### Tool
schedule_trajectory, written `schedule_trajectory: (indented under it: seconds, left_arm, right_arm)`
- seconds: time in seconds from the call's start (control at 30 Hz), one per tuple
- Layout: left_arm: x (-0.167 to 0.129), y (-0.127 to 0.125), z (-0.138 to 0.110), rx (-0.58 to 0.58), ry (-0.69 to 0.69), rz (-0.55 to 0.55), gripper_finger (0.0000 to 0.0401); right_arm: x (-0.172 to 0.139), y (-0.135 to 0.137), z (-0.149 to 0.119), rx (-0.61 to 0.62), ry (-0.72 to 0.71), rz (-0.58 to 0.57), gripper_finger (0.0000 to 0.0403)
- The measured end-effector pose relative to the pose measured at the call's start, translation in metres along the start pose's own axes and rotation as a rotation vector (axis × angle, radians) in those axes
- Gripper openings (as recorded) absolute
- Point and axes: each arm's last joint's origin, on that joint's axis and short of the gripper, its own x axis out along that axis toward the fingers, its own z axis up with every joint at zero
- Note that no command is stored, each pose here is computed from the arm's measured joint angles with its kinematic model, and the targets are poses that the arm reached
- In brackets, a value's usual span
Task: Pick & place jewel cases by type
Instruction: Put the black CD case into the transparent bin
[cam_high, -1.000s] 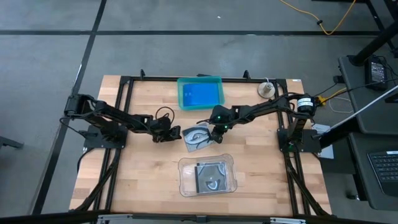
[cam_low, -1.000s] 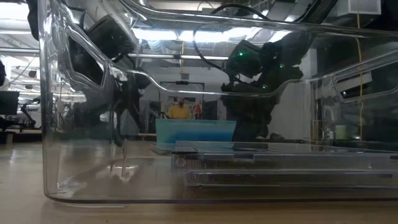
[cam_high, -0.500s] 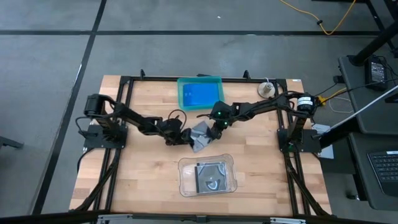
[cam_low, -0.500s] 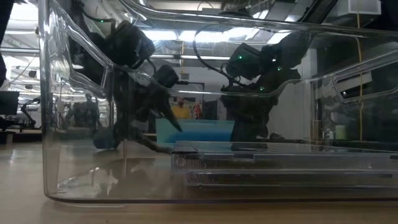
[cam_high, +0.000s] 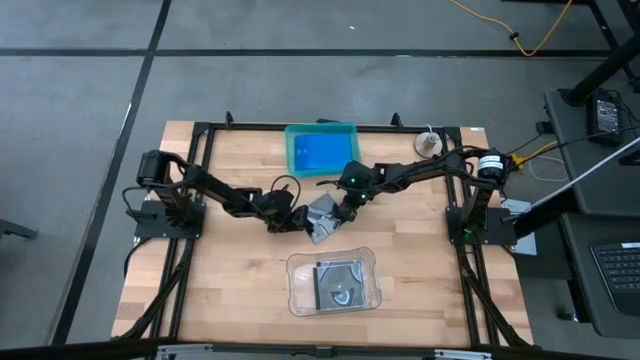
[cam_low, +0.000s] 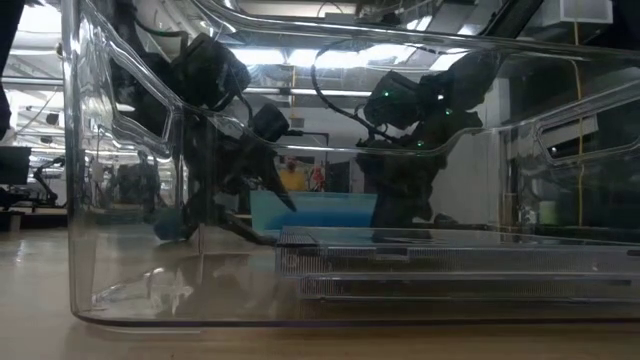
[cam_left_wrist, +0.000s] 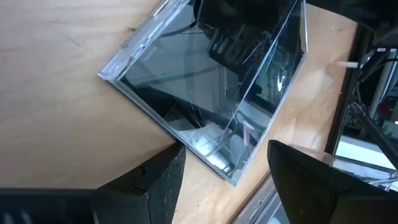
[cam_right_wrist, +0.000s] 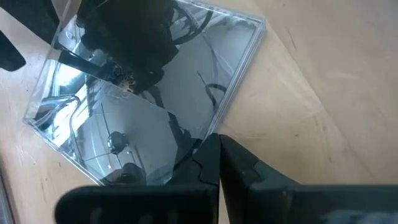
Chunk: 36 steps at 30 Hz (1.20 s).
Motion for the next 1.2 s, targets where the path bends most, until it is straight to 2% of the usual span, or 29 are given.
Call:
schedule_trajectory:
  seconds: [0.47, 0.73, 1.03, 1.2]
  left_arm:
    - [-0.008, -0.006, 0.004, 0.091, -0.078, -0.023, 0.0217]
    - [-0.017, -0.009, 0.011, 0.107, -0.235, 0.010, 0.0217]
    - [-0.017, -0.007, 0.006, 0.078, -0.122, 0.027, 0.0219]
    - [-0.017, -0.009, 0.006, 0.103, -0.138, 0.014, 0.0219]
  right_arm:
    - [0.001, 0.008, -0.007, -0.005, 0.055, -0.002, 0.0007]
    - [0.001, 0.008, -0.008, -0.009, 0.061, 0.002, 0.0007]
    - [0.002, 0.008, -0.009, -0.012, 0.063, 0.009, 0.0007]
    - [0.002, 0.009, -0.008, -0.015, 0.059, 0.011, 0.0007]
